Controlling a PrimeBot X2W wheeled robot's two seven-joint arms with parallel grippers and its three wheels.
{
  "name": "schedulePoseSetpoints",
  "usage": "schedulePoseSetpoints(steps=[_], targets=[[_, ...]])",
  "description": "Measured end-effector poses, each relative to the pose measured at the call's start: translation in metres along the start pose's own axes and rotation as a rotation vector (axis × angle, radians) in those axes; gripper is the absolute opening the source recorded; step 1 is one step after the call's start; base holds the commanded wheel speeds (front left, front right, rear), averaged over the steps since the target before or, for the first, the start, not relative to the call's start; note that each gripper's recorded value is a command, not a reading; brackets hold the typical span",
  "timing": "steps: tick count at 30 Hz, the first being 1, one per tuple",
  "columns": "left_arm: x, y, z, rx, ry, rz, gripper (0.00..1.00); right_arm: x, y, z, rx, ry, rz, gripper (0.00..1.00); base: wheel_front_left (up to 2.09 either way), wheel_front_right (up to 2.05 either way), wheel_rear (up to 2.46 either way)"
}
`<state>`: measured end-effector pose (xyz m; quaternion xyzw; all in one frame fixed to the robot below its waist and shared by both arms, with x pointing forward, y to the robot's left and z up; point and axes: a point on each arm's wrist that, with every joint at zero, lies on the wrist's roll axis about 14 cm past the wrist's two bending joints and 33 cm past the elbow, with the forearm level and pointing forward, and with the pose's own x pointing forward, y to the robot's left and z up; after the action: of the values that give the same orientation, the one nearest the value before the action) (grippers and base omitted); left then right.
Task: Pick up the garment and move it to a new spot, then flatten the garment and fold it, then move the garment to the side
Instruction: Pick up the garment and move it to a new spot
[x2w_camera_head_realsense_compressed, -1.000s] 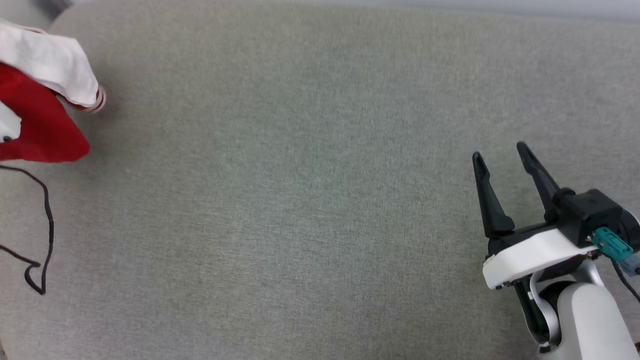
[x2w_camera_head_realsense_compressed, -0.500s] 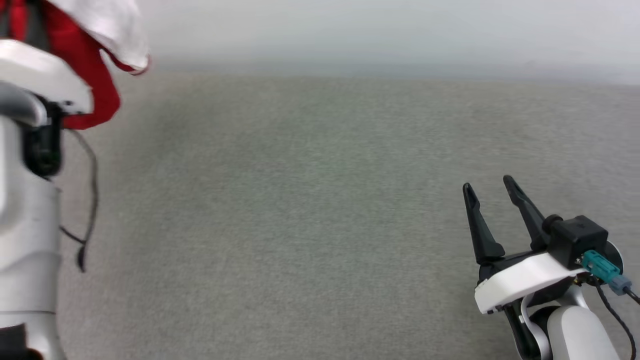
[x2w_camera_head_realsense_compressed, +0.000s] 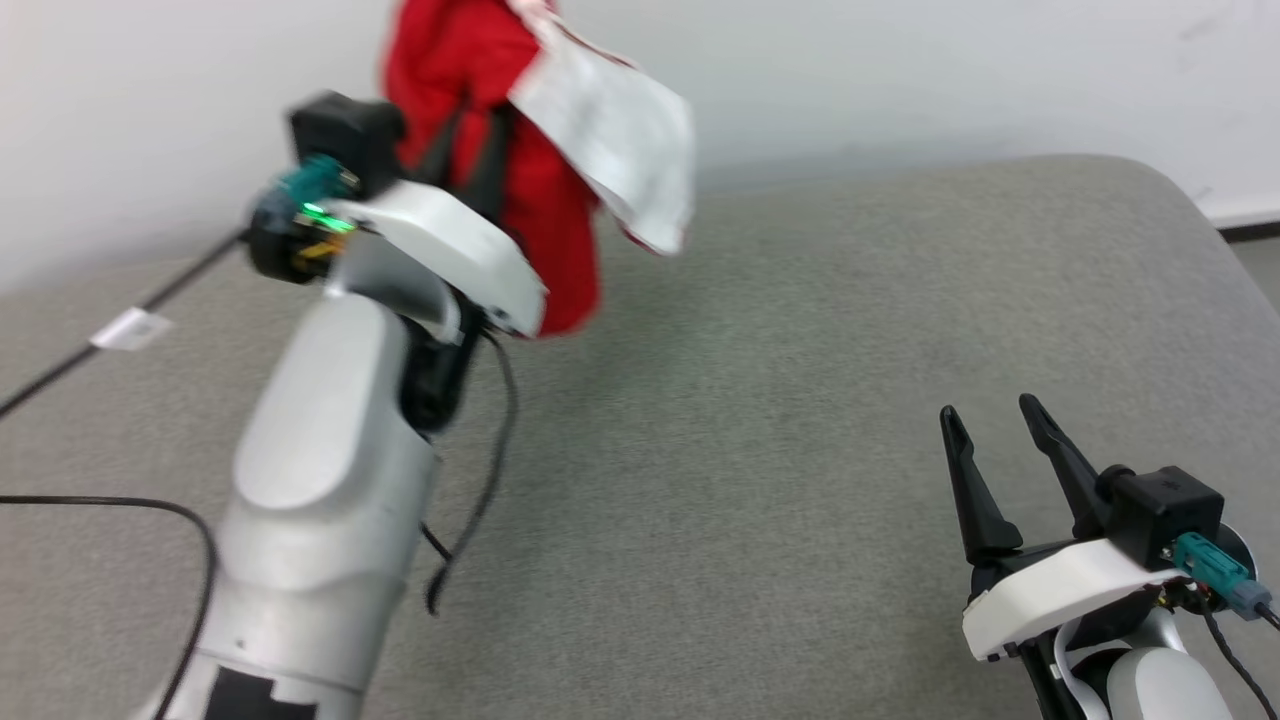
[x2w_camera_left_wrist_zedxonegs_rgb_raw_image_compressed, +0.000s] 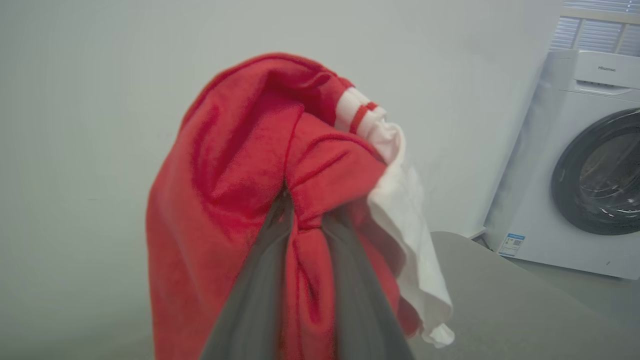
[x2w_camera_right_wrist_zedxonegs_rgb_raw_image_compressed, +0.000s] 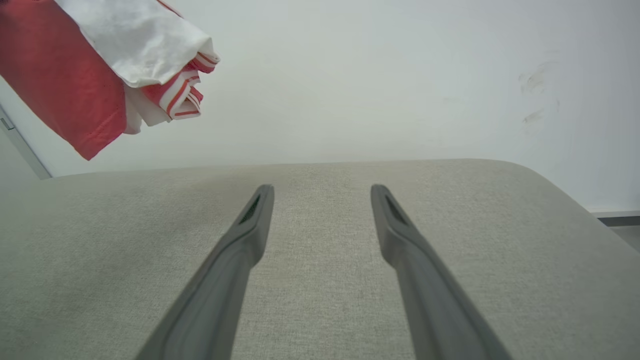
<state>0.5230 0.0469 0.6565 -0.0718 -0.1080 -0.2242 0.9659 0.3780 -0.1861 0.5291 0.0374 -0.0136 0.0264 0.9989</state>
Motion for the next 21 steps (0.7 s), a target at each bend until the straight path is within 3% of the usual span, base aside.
schedulePoseSetpoints(steps=[6,13,14,15,16,21], targets=[[-0.012,-0.060,-0.080,-0.076,0.167,-0.134,0.00,-0.010,-0.019,-0.001,0.005,-0.002,-0.059,1.00,0.00,0.00,0.00],[-0.083,-0.074,-0.184,-0.133,0.440,-0.132,0.00,-0.011,-0.023,-0.014,0.011,0.031,-0.075,1.00,0.00,0.00,0.00],[-0.094,-0.075,-0.194,-0.137,0.478,-0.130,0.21,-0.010,-0.023,-0.014,0.012,0.030,-0.075,1.00,0.00,0.00,0.00],[-0.102,-0.077,-0.201,-0.141,0.503,-0.129,0.84,-0.009,-0.023,-0.014,0.012,0.029,-0.074,1.00,0.00,0.00,0.00],[-0.108,-0.078,-0.204,-0.145,0.515,-0.127,1.00,-0.007,-0.023,-0.015,0.013,0.030,-0.072,1.00,0.00,0.00,0.00],[-0.106,-0.079,-0.187,-0.131,0.435,-0.121,1.00,0.002,-0.012,-0.017,0.015,0.034,-0.036,1.00,0.00,0.00,0.00]])
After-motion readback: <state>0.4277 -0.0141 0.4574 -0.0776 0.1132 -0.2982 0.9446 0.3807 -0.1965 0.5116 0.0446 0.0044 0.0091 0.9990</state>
